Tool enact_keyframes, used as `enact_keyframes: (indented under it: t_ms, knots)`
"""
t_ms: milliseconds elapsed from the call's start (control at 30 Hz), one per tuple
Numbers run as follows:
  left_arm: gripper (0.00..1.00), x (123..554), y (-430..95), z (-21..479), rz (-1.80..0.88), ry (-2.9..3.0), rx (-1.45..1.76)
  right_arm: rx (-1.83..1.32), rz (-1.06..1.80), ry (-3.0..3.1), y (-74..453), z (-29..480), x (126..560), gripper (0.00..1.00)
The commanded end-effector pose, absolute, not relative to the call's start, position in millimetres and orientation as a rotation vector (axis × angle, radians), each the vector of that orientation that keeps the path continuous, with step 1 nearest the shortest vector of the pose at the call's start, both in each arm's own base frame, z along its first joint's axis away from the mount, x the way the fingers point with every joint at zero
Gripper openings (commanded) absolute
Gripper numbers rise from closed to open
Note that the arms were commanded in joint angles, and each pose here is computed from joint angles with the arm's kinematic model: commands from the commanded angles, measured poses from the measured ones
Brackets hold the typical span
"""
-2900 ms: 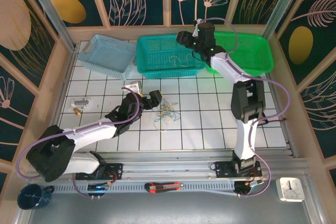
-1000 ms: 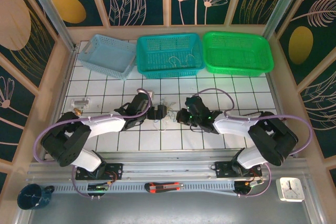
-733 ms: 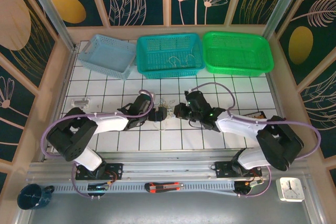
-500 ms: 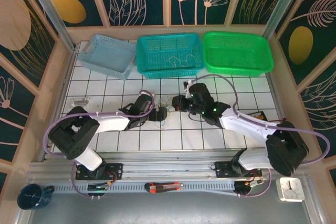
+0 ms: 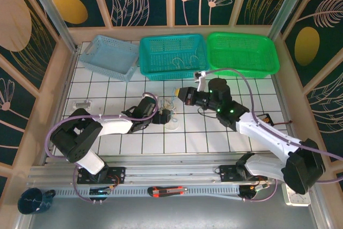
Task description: Untangle the cables
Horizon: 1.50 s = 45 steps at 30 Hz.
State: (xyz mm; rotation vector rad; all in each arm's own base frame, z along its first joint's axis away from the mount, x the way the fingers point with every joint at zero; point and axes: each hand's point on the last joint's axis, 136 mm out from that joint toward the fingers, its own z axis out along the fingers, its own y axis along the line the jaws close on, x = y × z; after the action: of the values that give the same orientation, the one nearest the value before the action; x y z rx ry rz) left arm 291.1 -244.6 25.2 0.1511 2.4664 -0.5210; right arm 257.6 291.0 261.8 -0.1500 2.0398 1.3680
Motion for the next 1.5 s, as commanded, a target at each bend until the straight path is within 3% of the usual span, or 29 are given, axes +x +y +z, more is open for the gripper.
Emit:
enact_keyframes:
  t_ms: [0,267,700,800,1067,1333,1467]
  knots:
    - [0.99,283,-230,-5,-0.456,2.537,0.138,-0.179,1.483,1.914,290,295,252,0.0]
    - [0.99,284,-230,8,-0.463,2.511,0.151,-0.186,1.372,2.009,289,263,260,0.0]
    - [0.99,278,-221,76,-0.556,2.376,0.106,-0.162,1.262,2.069,278,232,267,0.0]
    - [0.99,278,-216,98,-0.653,2.312,-0.016,-0.151,1.262,2.072,277,229,267,0.0]
    - [0.99,287,-200,175,-1.216,1.904,-0.414,-0.09,1.314,2.055,271,226,267,0.0]
    - [0.76,298,-229,187,-1.337,1.914,-0.35,-0.038,1.382,2.005,266,230,262,0.0]
    - [0.75,301,-236,175,-1.356,1.947,-0.35,-0.018,1.425,1.962,263,239,260,0.0]
